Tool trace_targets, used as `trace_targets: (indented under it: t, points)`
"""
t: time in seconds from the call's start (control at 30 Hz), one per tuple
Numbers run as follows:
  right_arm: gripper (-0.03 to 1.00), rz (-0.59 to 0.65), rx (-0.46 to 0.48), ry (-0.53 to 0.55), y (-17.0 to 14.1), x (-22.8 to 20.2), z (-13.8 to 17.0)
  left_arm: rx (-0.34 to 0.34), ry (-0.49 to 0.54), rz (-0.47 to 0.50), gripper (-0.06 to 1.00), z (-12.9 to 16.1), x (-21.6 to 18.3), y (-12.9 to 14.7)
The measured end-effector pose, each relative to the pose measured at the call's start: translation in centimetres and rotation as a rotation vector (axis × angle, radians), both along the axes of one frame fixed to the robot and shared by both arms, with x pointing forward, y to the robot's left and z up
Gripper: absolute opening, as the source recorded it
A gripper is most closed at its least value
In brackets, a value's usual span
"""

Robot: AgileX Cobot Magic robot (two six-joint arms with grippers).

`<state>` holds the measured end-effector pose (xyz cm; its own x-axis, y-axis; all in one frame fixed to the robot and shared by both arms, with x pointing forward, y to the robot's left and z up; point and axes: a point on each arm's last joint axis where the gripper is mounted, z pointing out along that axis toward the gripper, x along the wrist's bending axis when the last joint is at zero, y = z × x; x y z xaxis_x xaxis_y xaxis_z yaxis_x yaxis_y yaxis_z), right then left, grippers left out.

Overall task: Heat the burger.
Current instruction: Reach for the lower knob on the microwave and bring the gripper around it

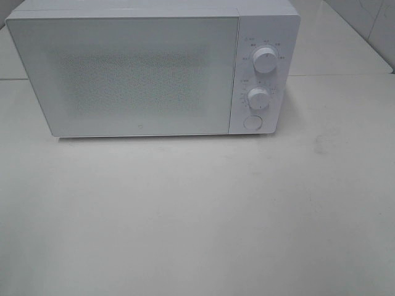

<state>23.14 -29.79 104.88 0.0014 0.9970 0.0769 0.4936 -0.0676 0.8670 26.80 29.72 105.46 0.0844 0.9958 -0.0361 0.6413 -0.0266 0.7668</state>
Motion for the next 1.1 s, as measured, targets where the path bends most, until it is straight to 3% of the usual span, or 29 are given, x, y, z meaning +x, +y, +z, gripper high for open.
trace_targets:
  t: [0.23, 0.43, 1.1]
  points:
    - [0.75, 0.000, 0.000, 0.000, 0.0, 0.0, 0.0, -0.021, -0.156, -0.003, 0.99, 0.2, -2.5, 0.2]
    - [0.75, 0.000, 0.000, 0.000, 0.0, 0.0, 0.0, -0.028, -0.229, -0.004, 0.99, 0.2, -3.7, 0.3]
    - [0.75, 0.000, 0.000, 0.000, 0.0, 0.0, 0.0, -0.031, -0.233, -0.005, 0.99, 0.2, -3.7, 0.3]
